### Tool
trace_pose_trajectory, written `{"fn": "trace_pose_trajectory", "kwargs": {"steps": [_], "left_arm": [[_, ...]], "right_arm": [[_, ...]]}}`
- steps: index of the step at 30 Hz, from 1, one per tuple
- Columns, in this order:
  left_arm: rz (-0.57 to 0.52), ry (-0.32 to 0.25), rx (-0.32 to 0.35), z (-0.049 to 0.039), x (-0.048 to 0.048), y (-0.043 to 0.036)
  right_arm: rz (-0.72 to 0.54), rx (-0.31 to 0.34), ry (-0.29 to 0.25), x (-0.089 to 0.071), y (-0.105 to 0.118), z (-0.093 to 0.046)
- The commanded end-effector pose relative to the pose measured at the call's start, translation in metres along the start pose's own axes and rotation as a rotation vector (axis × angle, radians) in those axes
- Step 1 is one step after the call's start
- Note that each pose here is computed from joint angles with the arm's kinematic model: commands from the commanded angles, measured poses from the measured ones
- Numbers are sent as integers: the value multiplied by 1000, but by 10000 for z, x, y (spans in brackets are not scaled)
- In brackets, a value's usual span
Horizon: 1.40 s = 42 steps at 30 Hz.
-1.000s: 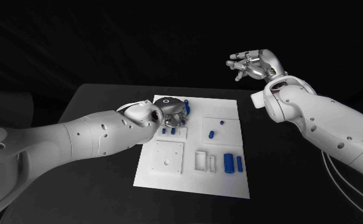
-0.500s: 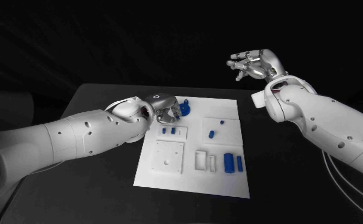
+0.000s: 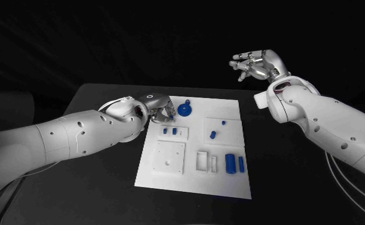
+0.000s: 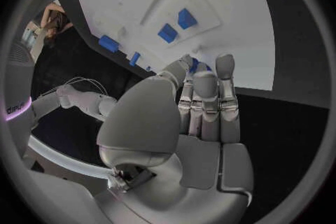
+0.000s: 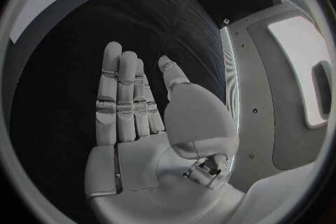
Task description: Assemble the parts on the task board
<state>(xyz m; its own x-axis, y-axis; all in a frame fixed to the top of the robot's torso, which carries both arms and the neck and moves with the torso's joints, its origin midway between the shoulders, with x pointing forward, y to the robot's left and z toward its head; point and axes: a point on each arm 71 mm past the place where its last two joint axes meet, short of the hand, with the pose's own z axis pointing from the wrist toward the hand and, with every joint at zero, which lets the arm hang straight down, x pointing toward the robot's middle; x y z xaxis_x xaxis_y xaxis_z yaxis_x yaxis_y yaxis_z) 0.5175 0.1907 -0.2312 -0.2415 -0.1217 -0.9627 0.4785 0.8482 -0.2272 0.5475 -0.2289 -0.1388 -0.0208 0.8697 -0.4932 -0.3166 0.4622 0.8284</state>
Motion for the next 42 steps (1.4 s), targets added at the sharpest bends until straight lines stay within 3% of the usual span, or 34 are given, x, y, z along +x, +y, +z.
{"fn": "trace_pose_trajectory", "kwargs": {"steps": [1, 14, 31, 42], "left_arm": [[-3, 15, -6, 1, 9, 4], [1, 36, -22, 5, 23, 35], [0, 36, -16, 51, 61, 3], [-3, 69, -24, 69, 139, -17]], "right_arm": [[2, -9, 14, 11, 5, -1], [1, -9, 14, 9, 4, -2], [3, -10, 14, 18, 10, 0], [0, -9, 13, 10, 2, -1]]}}
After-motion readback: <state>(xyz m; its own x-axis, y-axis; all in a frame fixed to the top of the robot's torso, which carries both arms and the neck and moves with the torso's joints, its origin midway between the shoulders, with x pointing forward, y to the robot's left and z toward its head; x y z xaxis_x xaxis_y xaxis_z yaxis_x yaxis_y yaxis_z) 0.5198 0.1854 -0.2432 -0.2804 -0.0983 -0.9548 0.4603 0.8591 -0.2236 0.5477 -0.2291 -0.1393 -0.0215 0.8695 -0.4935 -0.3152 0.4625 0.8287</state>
